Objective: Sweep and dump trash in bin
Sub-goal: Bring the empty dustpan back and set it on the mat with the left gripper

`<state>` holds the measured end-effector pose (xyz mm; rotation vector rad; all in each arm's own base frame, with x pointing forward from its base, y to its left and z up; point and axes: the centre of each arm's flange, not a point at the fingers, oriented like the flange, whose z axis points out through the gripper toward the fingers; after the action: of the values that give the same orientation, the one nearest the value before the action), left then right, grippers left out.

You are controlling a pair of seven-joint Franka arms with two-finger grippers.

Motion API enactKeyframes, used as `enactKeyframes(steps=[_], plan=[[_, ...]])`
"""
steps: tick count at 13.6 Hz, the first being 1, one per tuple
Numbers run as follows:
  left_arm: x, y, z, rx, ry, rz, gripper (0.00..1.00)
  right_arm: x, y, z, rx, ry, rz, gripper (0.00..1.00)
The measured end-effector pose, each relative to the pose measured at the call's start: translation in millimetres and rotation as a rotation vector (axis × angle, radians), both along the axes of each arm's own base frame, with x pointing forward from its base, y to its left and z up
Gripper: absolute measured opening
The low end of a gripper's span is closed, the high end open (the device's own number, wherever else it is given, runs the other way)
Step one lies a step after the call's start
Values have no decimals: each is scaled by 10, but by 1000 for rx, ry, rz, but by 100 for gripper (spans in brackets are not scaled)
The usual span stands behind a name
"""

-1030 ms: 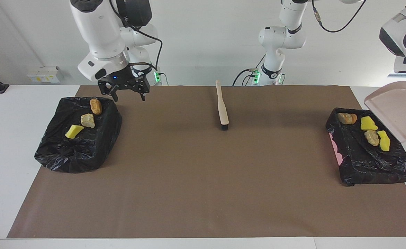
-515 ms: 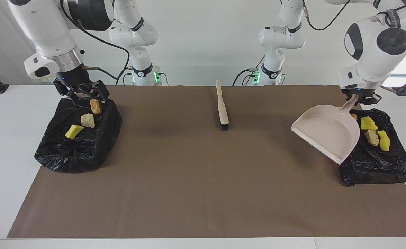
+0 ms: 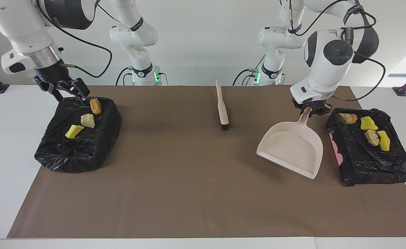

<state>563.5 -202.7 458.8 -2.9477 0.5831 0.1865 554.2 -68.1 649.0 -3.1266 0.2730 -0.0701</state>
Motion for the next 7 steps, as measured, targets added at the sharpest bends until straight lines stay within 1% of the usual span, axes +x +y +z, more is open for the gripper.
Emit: enactKeyframes(steps=[1,3,5,7], plan=[[-7,-231,-129,-21,-10,39,31,-53,30,9,2,3,-1,100],[-36,-619,-353,-52,-10,106,31,-112,69,-34,5,15,-1,100],[-18,-942,-439,-82,-28,184,31,-125,95,-81,7,25,4,100],[12,-1177,-487,-123,-58,246,31,-155,123,-129,8,37,9,100]])
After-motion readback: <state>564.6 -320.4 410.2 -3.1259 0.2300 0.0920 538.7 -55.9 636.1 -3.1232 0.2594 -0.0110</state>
